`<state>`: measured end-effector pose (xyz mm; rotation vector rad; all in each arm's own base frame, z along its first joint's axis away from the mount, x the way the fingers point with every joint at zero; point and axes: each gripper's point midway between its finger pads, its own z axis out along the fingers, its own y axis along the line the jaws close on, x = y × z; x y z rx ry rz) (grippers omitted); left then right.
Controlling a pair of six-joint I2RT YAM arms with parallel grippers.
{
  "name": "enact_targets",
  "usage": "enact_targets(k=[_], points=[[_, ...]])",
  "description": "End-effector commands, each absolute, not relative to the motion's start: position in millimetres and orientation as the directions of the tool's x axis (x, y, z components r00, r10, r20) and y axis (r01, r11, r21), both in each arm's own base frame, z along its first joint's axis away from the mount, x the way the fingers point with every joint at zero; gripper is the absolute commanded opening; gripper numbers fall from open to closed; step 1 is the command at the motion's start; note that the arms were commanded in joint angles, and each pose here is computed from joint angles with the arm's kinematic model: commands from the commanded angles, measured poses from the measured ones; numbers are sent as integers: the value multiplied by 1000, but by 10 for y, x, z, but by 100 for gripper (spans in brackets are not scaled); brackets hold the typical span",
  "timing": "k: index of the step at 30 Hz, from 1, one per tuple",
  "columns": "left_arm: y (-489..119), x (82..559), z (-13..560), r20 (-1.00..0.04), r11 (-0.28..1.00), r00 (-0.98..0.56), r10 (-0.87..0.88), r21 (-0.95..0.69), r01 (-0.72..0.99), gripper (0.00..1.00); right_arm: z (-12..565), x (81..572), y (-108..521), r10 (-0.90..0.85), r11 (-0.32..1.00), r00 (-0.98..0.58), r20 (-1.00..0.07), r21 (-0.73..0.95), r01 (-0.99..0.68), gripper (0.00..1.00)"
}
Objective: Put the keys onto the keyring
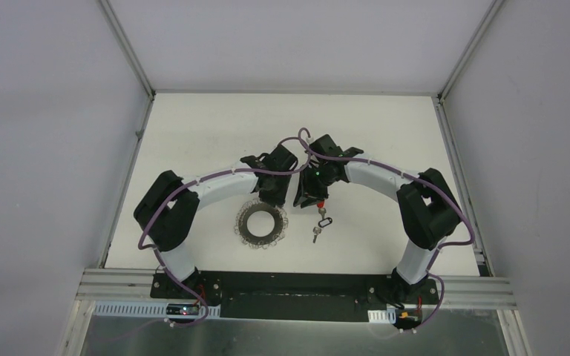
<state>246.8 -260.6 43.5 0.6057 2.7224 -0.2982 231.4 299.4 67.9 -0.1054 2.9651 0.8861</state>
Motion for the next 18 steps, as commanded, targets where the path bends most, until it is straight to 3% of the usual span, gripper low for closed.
enact_targets(k=[1, 12, 18], points=[[-2646, 2586, 515, -403, 882, -827, 392, -89, 462, 27, 857, 2332, 3038, -59, 804, -992, -114, 583, -115, 32], [-2619, 2585, 413, -376, 876, -821, 429, -50, 480, 25, 854, 2335, 3034, -60, 804, -992, -114, 583, -115, 32], [-2591, 2606, 425, -378, 876, -816, 437, -29, 482, 15, 877, 2348, 3038, -60, 802, -991, -118, 585, -118, 32]])
